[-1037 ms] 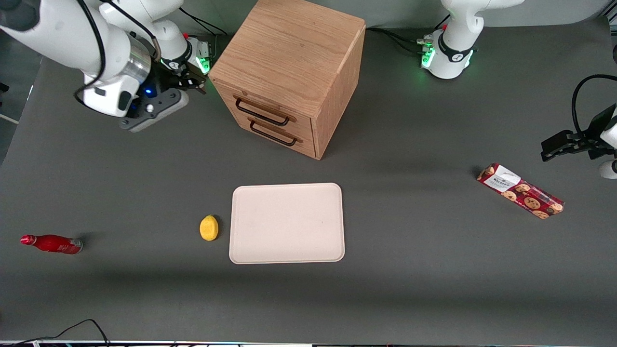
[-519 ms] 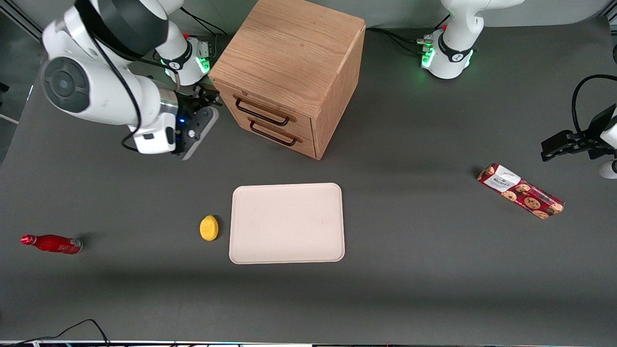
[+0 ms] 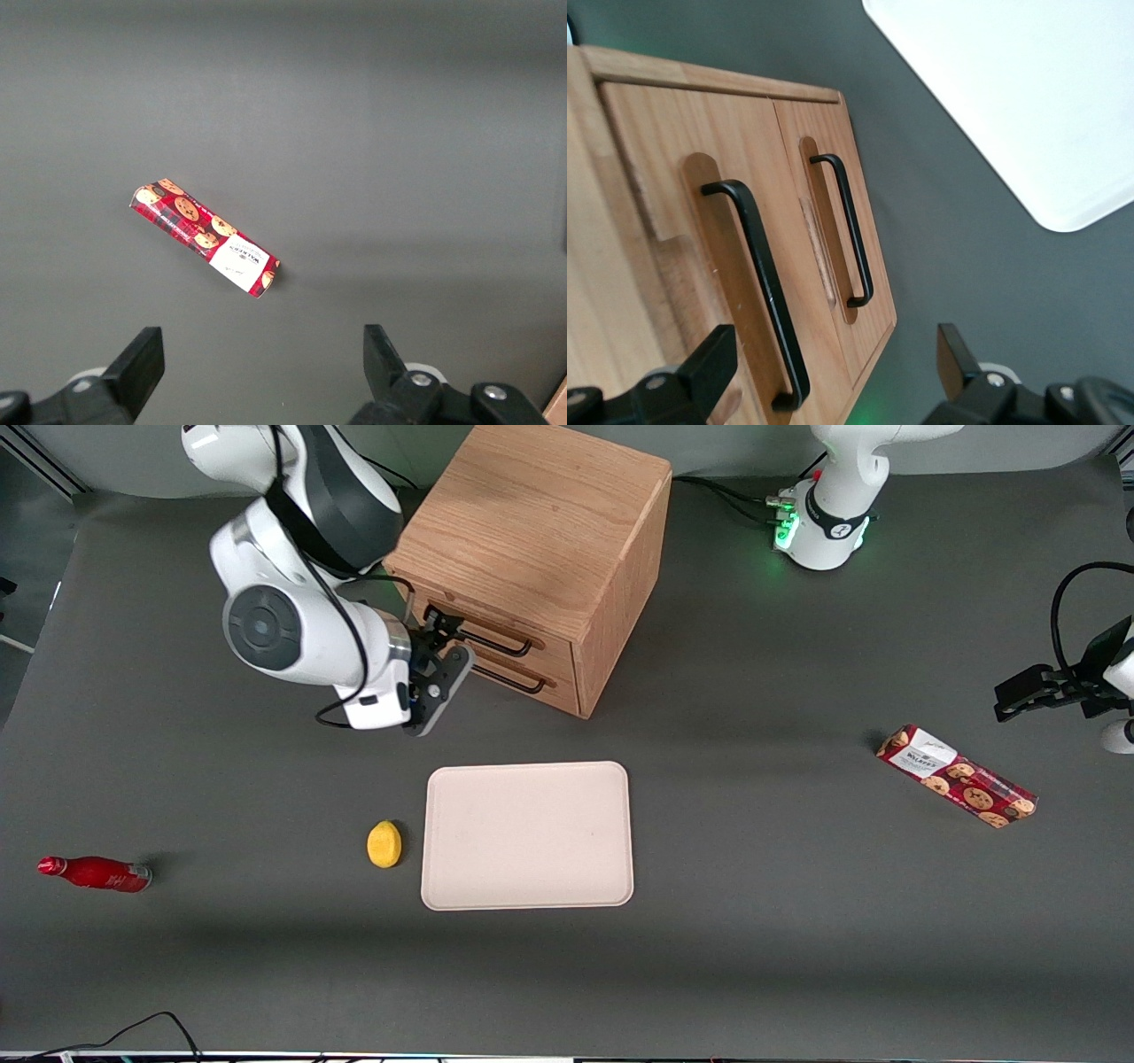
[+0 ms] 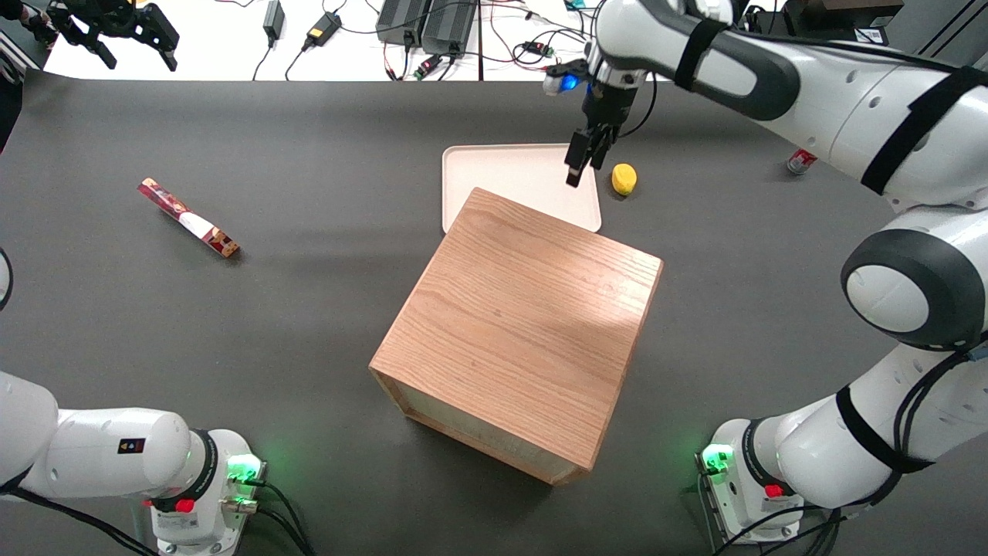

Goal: Open upper drawer
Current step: 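Hook the right gripper onto the upper drawer's black handle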

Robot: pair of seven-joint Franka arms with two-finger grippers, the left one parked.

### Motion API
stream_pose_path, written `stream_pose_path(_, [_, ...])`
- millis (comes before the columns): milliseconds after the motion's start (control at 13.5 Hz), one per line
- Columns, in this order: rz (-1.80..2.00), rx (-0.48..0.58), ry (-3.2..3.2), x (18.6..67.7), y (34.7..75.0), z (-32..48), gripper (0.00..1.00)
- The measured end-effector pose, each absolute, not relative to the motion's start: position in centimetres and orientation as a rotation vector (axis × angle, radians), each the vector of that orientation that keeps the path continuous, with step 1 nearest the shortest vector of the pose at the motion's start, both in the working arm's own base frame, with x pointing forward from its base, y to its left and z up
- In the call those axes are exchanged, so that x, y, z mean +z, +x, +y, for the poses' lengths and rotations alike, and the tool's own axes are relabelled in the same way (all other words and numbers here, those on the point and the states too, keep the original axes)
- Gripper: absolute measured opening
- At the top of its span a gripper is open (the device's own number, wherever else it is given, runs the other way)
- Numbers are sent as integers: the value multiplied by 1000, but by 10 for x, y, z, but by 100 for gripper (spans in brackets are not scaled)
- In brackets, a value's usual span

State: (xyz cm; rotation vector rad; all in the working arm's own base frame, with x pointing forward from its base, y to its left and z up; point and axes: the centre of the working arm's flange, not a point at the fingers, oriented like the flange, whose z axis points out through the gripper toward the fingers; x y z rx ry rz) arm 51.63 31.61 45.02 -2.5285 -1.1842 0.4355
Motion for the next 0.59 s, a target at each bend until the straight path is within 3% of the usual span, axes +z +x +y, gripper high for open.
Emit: stream_pose_path(593, [-1218, 480, -2508, 399, 487, 339, 100])
